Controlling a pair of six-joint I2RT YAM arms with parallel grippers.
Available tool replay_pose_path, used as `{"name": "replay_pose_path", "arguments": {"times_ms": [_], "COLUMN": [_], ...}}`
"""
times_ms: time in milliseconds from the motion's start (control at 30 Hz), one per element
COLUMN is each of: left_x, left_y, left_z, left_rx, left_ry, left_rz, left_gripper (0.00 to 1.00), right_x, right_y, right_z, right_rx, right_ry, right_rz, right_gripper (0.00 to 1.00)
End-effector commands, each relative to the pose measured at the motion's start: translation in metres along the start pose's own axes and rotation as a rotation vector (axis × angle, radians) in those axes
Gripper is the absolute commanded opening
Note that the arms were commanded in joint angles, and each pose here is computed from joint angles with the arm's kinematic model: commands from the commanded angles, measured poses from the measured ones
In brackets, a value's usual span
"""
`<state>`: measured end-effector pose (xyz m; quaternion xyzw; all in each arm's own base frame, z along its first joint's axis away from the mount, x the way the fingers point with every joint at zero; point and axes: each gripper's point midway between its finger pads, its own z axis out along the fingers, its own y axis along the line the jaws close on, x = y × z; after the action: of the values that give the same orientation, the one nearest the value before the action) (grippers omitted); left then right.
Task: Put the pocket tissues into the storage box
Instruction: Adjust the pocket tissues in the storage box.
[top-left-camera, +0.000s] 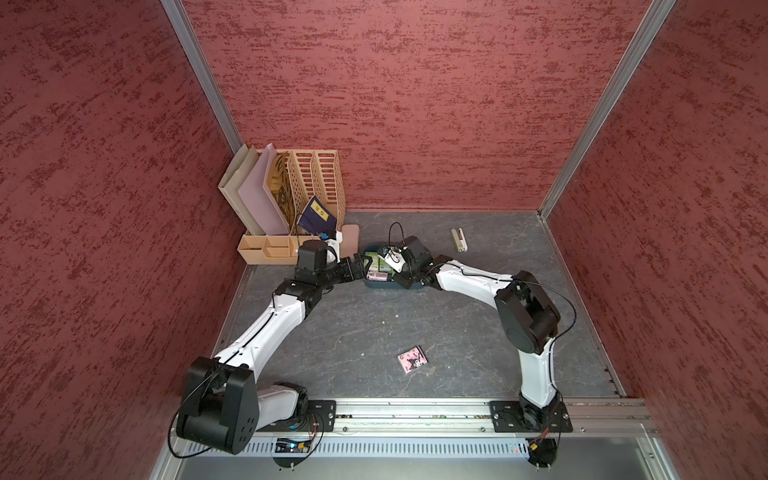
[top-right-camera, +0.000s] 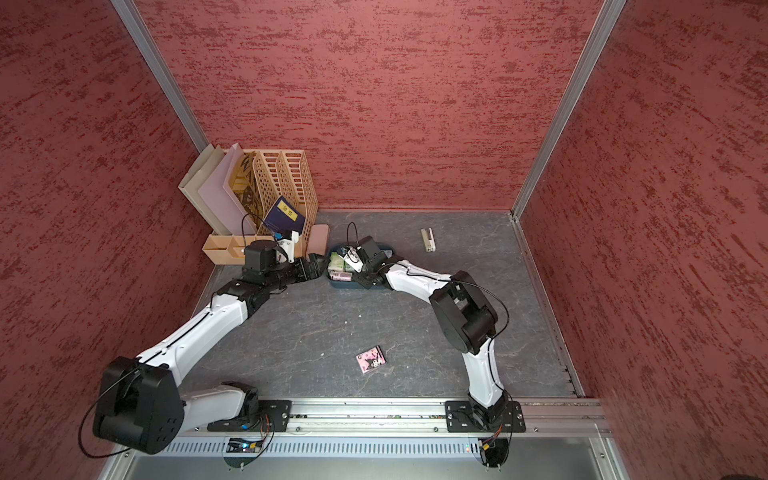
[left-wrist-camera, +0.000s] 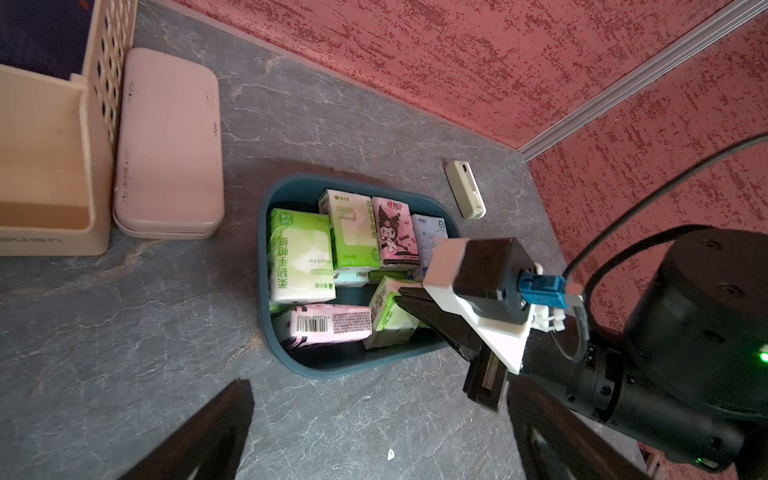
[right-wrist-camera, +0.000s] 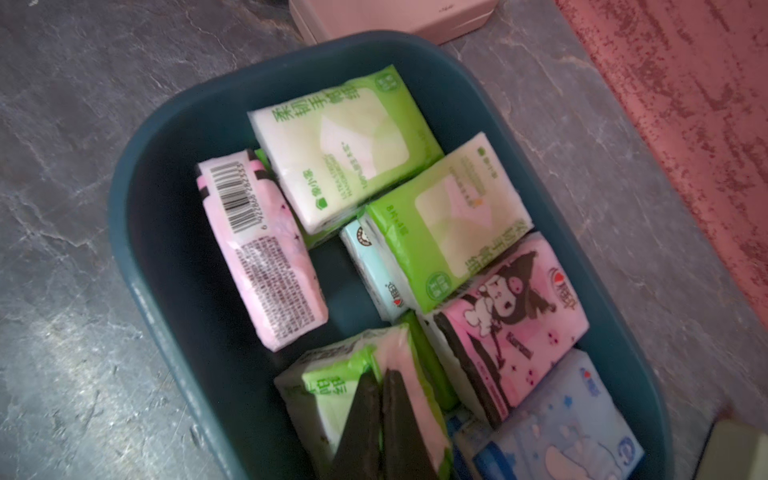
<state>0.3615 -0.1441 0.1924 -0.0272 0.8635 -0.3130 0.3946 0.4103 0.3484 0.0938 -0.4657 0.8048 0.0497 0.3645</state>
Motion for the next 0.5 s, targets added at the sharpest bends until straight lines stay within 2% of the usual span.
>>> {"name": "replay_pose_path", "arguments": {"times_ms": [0, 333, 467], "left_x": [0.0, 0.0, 0.002], "left_y": [0.006, 0.008, 0.008], "left_z": [0.002, 0.003, 0.002], "left_rx": [-0.018, -0.023, -0.024], "left_ry": [0.009, 0.008, 0.011], "left_rz": [-0.019, -0.022, -0.022], "left_gripper": [1.0, 1.0, 1.0], "right_x": [-0.028, -0.027, -0.019], "right_y": [0.005, 0.022, 0.008], "right_z": [-0.028, -0.044, -0.032], "right_rx": [0.039, -0.023, 0.067], "right_ry": [-0.071, -0.048, -0.022], "right_rz": [0.013, 0.088, 0.069], "right_gripper": [0.0, 0.0, 0.0]}}
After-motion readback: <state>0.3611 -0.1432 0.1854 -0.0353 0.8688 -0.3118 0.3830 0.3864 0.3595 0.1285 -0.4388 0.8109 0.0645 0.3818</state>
